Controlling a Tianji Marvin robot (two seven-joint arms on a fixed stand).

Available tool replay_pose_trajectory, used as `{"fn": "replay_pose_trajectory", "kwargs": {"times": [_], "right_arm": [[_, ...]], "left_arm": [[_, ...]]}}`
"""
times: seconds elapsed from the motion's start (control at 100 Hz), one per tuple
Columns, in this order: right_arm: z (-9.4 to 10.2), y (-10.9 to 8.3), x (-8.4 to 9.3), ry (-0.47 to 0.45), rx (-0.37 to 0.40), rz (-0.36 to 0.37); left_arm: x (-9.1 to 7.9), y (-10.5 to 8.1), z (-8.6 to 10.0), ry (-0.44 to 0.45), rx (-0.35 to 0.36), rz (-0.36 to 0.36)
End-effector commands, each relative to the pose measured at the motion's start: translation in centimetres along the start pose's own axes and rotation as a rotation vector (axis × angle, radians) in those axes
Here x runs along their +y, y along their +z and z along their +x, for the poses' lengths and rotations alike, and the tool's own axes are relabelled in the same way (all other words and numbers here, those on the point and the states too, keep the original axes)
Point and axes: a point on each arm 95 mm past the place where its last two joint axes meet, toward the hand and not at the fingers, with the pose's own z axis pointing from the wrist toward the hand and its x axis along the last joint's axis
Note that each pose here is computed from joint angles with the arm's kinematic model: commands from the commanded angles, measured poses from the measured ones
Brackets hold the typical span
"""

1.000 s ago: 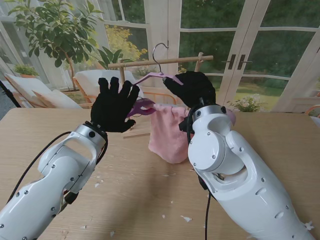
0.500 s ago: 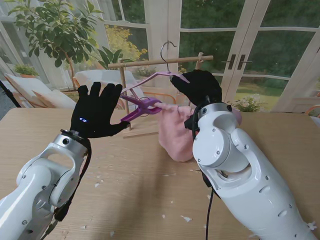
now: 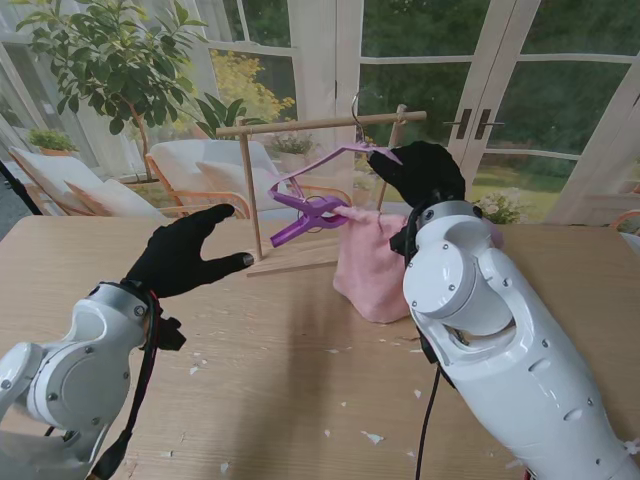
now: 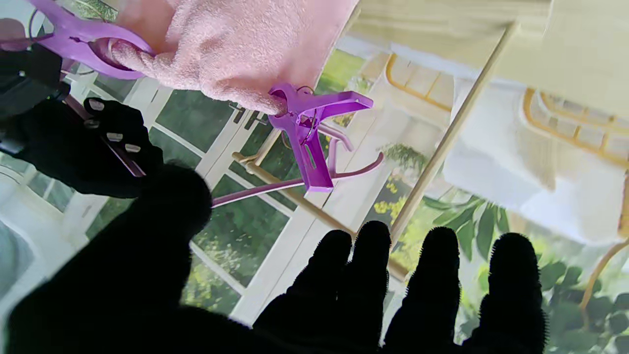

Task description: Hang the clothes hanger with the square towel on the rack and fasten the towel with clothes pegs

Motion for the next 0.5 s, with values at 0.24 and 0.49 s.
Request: {"fn": "replay_pose_trajectory", "kwargs": {"times": [0.24, 0.49], "right_arm": [[-2.5, 2.8, -1.7, 0.027, -0.007, 0.069], [-3.2, 5.2, -2.6, 0.017, 0.05, 0.113]], "left_arm": [[-0.2, -0.2, 0.4, 0.0, 0.012, 0.028], [-0.2, -0.1, 0.0, 0.027, 0.012, 0.046]]}}
